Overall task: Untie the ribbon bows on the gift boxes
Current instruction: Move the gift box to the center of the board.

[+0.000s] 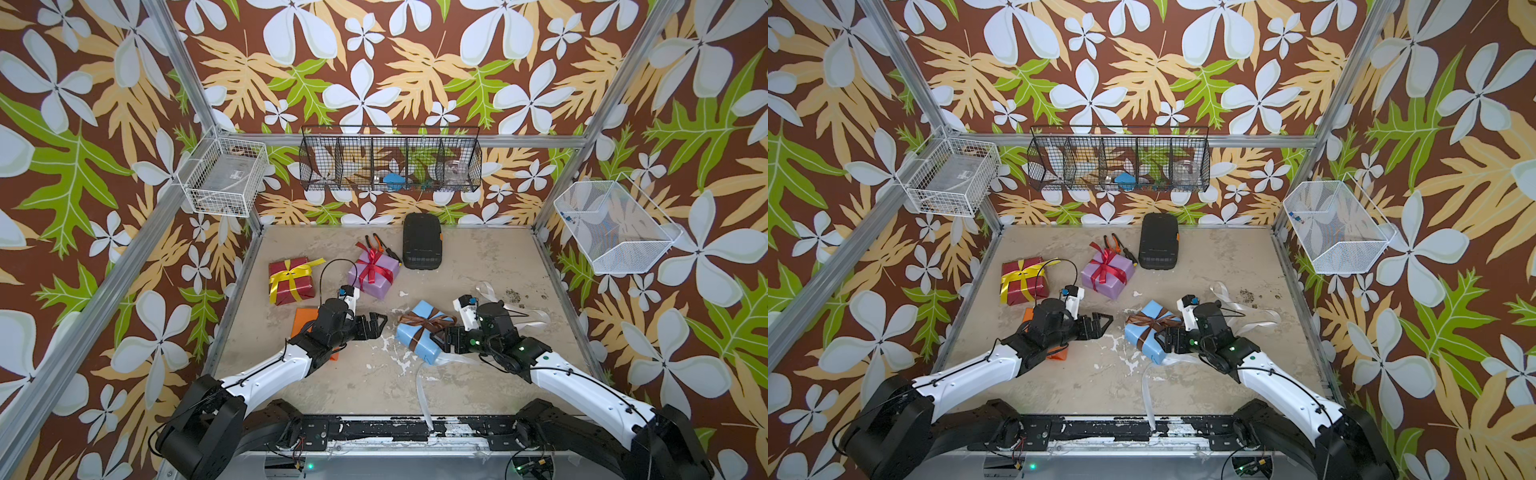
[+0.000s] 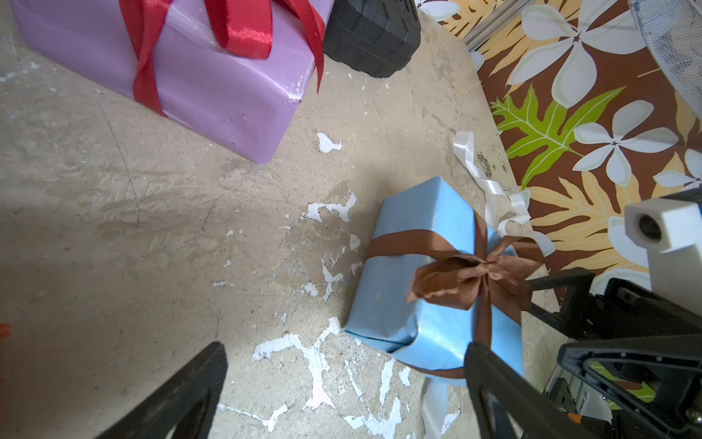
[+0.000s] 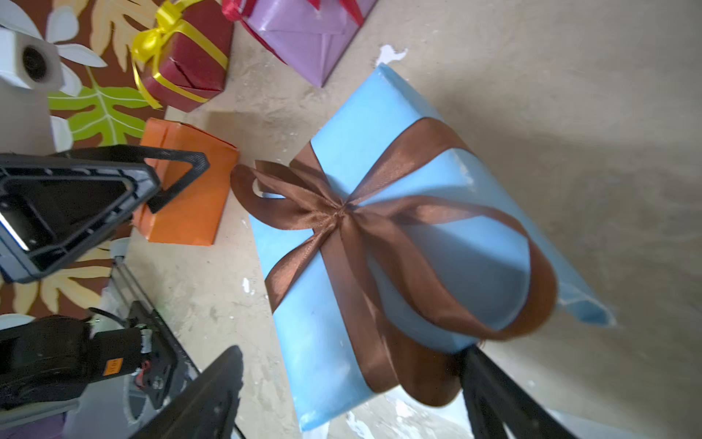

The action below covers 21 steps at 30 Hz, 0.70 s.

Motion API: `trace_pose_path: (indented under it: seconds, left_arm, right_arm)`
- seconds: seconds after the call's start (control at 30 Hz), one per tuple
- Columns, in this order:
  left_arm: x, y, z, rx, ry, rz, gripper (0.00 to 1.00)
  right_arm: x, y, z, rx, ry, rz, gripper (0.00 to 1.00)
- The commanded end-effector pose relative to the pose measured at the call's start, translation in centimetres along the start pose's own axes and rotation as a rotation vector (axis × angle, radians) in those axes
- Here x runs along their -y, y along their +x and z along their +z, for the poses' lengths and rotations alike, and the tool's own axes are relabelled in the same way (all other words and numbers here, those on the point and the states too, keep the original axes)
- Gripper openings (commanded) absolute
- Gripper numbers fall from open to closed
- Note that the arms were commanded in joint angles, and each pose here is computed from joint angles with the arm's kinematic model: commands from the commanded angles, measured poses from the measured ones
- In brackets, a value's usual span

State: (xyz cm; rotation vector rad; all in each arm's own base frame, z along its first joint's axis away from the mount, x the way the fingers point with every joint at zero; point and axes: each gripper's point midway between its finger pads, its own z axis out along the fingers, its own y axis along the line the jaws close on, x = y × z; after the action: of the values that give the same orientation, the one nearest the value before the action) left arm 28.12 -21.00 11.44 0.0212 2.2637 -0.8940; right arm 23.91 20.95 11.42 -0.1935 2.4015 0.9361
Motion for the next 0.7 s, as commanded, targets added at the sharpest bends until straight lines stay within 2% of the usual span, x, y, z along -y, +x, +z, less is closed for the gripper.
trace_pose_path:
  seconds: [0.0,0.2,0.27,0.4,0.5,0.67]
  left_arm:
    - [0.2,-0.3,-0.1,0.013,0.008,0.018,1.0]
    - [-0.3,-0.4,-0.3,0.028,-0.019,0.018,1.0]
    - [-0.3,-0.7,-0.3,0.037,-0.024,0.019,1.0]
    - [-0.7,-1.4,-0.4,0.071,-0.051,-0.018,1.0]
    - [-0.1,-2.6,-0.4,0.1,-0.037,-0.058,1.0]
    - [0.6,-4.0,0.0,0.151,-0.009,-0.086,0.96]
  right_arm:
    - [-3.6,-2.9,1.0,0.077,-0.129,-0.033,0.88]
    - [-7.2,-1.6,3.5,0.001,-0.228,-0.074,0.84]
    - [-7.2,-0.8,3.7,-0.027,-0.224,-0.09,0.82]
    - [-4.5,-1.3,2.8,0.012,-0.049,-0.139,0.82]
    - [-3.9,-2.1,1.3,0.042,0.022,-0.179,0.82]
    - [-1.3,-2.2,-0.7,0.073,0.177,-0.214,0.74]
